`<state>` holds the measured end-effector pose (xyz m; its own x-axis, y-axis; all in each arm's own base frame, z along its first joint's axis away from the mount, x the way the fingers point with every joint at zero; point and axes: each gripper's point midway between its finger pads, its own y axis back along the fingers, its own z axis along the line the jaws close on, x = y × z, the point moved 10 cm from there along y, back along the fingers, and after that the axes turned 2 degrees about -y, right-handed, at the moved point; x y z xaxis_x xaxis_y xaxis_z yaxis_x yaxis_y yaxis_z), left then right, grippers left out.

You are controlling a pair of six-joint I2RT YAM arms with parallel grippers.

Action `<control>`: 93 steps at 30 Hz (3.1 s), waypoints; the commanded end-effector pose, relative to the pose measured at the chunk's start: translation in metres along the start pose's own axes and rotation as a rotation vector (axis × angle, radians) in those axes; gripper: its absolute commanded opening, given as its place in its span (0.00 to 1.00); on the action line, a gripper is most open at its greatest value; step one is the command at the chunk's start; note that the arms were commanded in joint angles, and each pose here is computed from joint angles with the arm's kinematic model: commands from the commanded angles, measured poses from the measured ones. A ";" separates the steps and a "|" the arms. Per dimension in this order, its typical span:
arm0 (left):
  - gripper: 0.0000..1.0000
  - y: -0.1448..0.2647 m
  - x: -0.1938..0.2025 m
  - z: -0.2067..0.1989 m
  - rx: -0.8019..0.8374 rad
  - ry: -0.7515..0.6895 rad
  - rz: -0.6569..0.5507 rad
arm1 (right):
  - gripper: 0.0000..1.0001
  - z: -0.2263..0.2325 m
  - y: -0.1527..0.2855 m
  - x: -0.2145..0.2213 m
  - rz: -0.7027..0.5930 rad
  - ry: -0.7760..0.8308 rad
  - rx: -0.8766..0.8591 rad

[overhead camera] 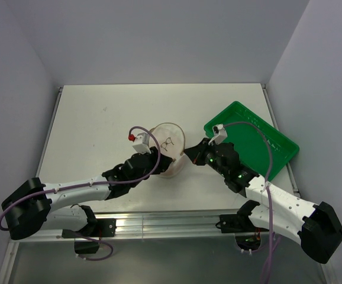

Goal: Place the bra in the laundry bag and zip it closed

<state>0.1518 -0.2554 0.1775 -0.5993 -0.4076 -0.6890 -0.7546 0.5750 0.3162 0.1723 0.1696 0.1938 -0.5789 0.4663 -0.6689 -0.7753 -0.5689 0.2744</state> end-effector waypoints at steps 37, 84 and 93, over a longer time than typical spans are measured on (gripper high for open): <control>0.00 0.013 -0.019 -0.024 0.115 -0.086 -0.127 | 0.67 0.037 -0.016 0.006 0.033 -0.123 0.001; 0.00 0.052 -0.026 -0.046 0.162 -0.123 -0.264 | 0.89 0.037 0.023 0.011 0.000 -0.173 -0.099; 0.00 0.049 -0.002 -0.050 0.184 -0.182 -0.233 | 0.74 0.044 0.020 0.020 -0.044 -0.252 -0.129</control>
<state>0.1044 -0.2575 0.2176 -0.3855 -0.3726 -0.8442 -0.7887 0.6079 0.0919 0.1228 0.1902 0.1877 -0.6838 0.5244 -0.5074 -0.7050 -0.6542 0.2740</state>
